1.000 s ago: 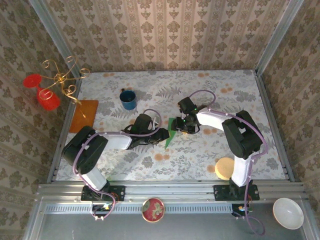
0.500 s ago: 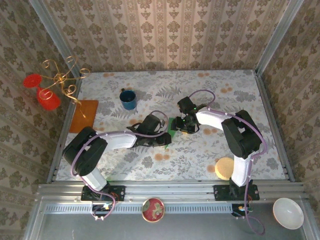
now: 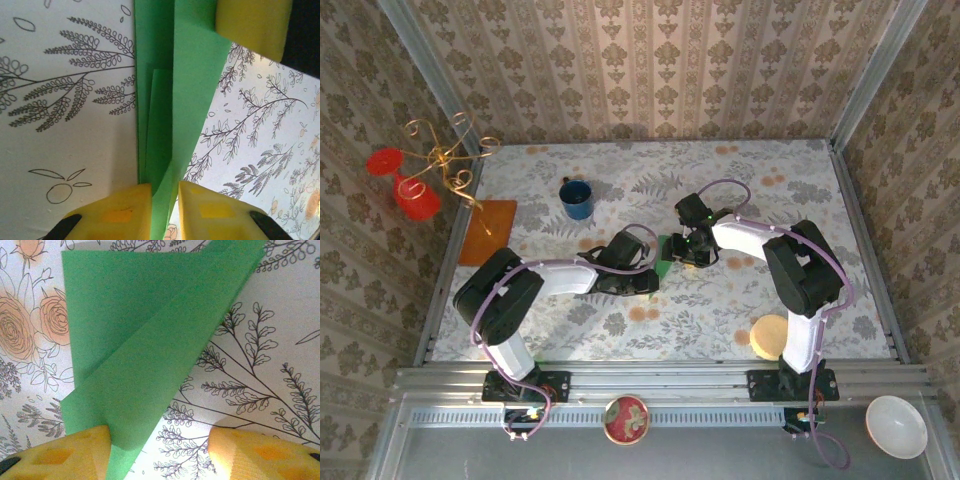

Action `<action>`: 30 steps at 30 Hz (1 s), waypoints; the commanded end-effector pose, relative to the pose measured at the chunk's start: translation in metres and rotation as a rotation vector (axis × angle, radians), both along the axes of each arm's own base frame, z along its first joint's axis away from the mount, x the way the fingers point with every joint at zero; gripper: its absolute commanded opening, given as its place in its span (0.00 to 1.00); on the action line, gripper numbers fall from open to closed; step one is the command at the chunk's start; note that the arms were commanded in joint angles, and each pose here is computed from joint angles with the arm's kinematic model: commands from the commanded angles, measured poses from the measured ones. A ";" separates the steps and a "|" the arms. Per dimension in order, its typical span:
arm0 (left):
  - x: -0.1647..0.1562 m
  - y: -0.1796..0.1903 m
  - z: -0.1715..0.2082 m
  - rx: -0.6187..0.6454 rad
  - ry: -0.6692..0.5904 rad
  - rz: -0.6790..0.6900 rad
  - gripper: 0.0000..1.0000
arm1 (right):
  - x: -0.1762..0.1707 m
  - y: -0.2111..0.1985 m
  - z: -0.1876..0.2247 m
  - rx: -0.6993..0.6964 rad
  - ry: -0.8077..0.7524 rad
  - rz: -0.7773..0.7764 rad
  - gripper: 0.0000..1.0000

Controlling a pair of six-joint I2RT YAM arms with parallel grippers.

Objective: Fold a paper plane with a square sheet of paper (pick it up from the middle)
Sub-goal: Fold the wing for the fifth time at the center of the table.

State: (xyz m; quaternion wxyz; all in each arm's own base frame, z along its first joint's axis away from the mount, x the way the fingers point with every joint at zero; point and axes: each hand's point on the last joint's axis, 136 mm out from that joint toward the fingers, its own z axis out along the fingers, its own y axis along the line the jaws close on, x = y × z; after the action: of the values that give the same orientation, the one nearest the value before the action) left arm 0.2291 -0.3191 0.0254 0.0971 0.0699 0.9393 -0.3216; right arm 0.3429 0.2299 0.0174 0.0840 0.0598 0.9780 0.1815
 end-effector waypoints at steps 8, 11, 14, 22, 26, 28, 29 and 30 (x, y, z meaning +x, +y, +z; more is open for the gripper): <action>-0.004 0.012 -0.018 -0.041 0.068 0.024 0.15 | -0.008 -0.004 -0.032 -0.012 0.035 0.038 0.61; -0.005 0.012 -0.021 -0.060 0.092 0.027 0.14 | -0.001 0.002 -0.016 0.036 -0.014 0.083 0.61; -0.006 0.012 -0.025 -0.069 0.114 0.031 0.13 | 0.003 0.006 -0.003 0.077 -0.049 0.128 0.62; -0.006 0.016 -0.030 -0.058 0.143 0.046 0.13 | -0.003 -0.011 -0.020 -0.015 -0.003 0.118 0.61; -0.007 0.018 -0.031 -0.046 0.149 0.046 0.13 | -0.005 -0.025 -0.034 -0.097 0.034 0.072 0.57; -0.007 0.020 -0.033 -0.038 0.153 0.049 0.13 | -0.006 -0.030 -0.039 -0.122 0.049 0.056 0.55; -0.006 0.020 -0.033 -0.034 0.155 0.052 0.13 | -0.006 -0.032 -0.041 -0.130 0.055 0.045 0.54; -0.007 0.021 -0.034 -0.027 0.161 0.054 0.13 | -0.007 -0.034 -0.044 -0.138 0.061 0.037 0.53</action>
State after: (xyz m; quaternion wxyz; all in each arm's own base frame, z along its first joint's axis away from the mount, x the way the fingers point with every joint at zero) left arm 0.2320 -0.3157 0.0208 0.0652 0.0406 0.9212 -0.3814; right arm 0.3432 0.2243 0.0180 0.0793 0.0174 0.9778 0.1932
